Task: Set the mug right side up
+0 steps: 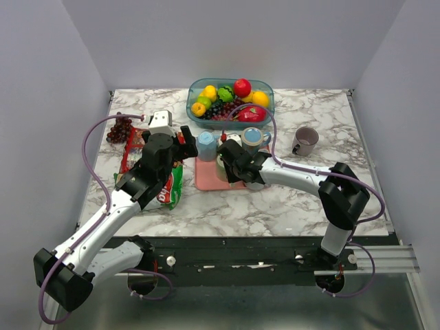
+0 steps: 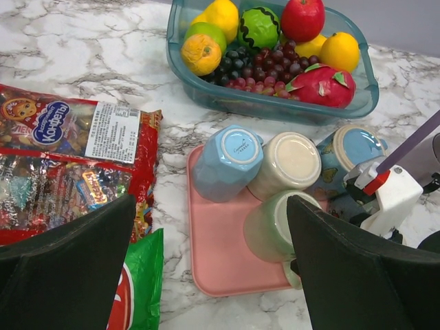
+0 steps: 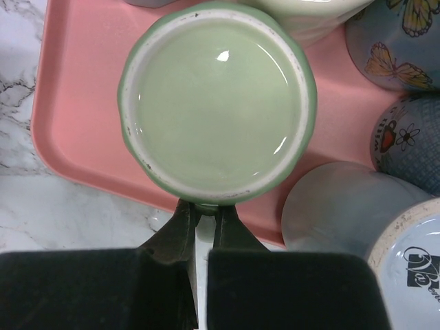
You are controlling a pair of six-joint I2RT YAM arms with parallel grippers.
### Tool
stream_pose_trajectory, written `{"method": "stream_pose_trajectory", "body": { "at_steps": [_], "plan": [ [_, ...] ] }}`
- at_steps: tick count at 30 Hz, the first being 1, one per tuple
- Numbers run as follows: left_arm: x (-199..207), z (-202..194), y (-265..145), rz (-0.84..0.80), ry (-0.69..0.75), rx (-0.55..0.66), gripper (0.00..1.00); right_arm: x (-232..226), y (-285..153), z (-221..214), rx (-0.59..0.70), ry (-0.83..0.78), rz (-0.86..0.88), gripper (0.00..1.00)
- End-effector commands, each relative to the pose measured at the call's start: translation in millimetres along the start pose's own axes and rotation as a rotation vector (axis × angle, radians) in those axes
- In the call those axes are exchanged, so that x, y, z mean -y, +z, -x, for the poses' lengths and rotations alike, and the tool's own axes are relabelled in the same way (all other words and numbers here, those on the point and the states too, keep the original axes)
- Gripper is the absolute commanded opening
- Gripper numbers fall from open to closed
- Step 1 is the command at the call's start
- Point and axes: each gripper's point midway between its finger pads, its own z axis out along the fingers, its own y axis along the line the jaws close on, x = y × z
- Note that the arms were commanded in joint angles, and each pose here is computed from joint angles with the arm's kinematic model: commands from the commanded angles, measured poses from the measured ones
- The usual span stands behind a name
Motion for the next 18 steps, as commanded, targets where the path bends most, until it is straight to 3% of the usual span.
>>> {"method": "stream_pose_trajectory", "body": {
  "at_steps": [1,4,5,13,18],
  "plan": [
    [2,4,-2,-0.02,-0.027,0.019,0.99,23,8,9,0.02,0.044,-0.13,0.19],
    [1,3,-3,-0.018,-0.028,0.018,0.99,22,11,9,0.007,0.047,-0.14,0.39],
    [1,3,-3,-0.02,-0.029,0.017,0.99,23,11,9,0.006,0.048,-0.142,0.4],
    [-1,5,-5,-0.015,-0.034,0.027,0.99,20,15,14,0.001,0.046,-0.151,0.41],
    [-1,4,-5,-0.012,-0.031,0.024,0.99,20,18,11,-0.017,0.032,-0.158,0.32]
  ]
}}
